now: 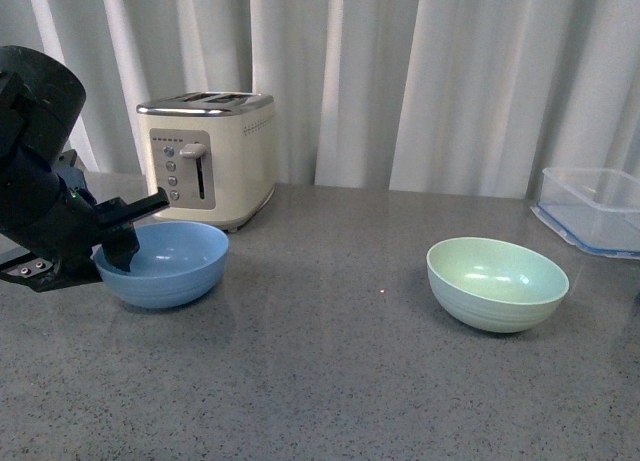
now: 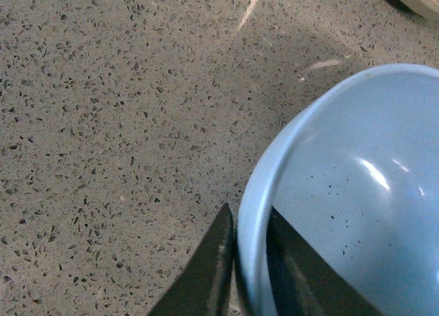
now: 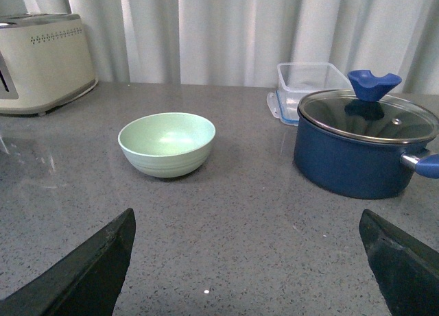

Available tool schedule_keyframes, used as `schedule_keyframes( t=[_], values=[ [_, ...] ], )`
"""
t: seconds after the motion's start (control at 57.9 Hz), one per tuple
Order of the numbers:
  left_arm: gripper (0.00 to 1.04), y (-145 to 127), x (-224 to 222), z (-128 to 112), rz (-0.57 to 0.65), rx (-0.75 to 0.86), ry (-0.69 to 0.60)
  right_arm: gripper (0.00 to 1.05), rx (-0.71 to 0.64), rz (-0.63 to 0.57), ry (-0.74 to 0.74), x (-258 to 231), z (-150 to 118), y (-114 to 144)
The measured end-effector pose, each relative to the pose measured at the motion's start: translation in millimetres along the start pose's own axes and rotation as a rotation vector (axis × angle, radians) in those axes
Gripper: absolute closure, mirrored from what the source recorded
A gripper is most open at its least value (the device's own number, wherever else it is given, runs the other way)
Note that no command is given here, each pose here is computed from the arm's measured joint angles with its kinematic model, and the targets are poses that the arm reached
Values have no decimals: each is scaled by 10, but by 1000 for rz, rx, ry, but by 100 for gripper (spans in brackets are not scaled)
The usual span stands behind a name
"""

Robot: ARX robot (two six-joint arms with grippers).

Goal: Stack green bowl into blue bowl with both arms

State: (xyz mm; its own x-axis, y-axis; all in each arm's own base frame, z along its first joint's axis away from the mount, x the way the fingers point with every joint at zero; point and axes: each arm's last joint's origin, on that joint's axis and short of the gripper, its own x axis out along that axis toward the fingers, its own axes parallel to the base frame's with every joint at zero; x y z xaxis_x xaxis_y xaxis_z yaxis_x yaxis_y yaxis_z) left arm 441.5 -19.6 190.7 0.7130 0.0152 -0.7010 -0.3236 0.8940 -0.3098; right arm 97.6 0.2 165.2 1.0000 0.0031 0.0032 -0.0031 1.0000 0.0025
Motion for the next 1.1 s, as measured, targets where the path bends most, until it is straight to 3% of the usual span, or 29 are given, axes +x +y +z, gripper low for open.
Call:
schedule_keyframes(
  t=[0.104,0.311,0.621,0.828,1.105],
  values=[
    [102,-54,-67,17,-21,-6,-8,10,0,0,0,0,0,0],
    [101,-516,-306,-4,-120,56,-45,10,0,0,0,0,0,0],
    [101,-1194,-305,-308,-242,112,-35,10,0,0,0,0,0,0],
    [101,-1333,-117,-558,-242,150,31,10,0,0,0,0,0,0],
    [101,-1456,-42,-684,-243,181,66,10,0,0,0,0,0,0]
  ],
)
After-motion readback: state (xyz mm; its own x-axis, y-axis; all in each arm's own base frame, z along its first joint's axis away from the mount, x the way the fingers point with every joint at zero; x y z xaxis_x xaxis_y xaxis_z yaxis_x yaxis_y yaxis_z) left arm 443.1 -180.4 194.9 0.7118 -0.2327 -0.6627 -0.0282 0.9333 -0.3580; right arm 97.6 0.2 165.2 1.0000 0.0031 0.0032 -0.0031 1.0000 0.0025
